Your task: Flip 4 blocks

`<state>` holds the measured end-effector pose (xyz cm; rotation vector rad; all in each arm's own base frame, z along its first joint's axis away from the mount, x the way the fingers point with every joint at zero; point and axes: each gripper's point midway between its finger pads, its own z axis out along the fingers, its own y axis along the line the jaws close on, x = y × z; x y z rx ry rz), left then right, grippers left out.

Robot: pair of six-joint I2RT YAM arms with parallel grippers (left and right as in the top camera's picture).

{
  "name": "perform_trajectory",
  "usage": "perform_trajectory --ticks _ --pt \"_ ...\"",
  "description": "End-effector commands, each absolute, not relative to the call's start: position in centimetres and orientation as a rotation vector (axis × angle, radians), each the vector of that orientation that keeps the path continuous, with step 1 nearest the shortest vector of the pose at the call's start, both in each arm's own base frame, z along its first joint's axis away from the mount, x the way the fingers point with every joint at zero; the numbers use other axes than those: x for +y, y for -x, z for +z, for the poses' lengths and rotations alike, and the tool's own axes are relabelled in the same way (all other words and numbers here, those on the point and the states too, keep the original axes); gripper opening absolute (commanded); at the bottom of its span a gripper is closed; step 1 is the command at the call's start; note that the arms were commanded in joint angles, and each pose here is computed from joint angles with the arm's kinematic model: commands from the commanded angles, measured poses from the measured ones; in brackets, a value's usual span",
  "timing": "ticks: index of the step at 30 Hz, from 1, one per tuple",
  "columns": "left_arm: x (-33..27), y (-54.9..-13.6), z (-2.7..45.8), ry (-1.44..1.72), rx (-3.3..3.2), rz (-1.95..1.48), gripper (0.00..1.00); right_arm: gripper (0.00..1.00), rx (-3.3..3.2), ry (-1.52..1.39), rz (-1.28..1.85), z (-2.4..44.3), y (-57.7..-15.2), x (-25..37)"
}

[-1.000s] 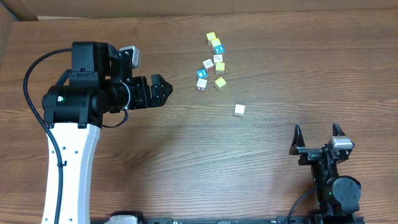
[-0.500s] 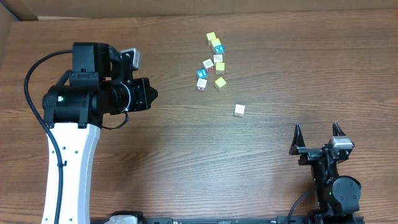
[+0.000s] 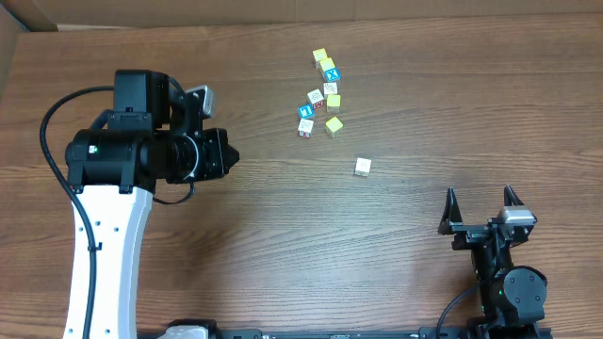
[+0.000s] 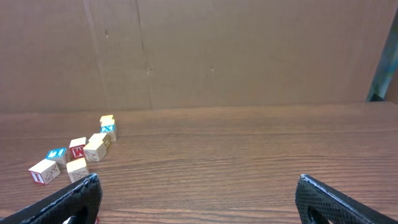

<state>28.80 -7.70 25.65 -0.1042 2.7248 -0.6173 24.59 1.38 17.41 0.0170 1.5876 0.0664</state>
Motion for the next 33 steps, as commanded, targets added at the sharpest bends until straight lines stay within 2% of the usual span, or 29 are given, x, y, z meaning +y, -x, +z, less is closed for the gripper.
perform_trajectory --ticks 1,15,21,28,33 --pt "-7.8 -27.9 24.8 0.138 2.775 -0.631 0.04 1.0 1.586 -0.013 0.064 17.2 -24.6 1.4" --pt "-7.2 -23.5 23.5 0.252 2.971 -0.603 0.04 1.0 1.586 -0.013 0.064 17.2 -24.6 1.4" --pt "-7.3 -23.6 23.5 0.303 2.971 -0.611 0.04 1.0 1.583 0.015 0.094 17.3 -24.6 2.0" --pt "-7.3 -24.8 23.8 0.402 2.92 -0.624 0.04 1.0 1.519 0.243 0.316 18.6 -23.5 6.8" --pt "-7.3 -24.6 23.7 0.416 2.929 -0.622 0.04 1.0 1.523 0.246 0.355 18.5 -23.4 7.2"
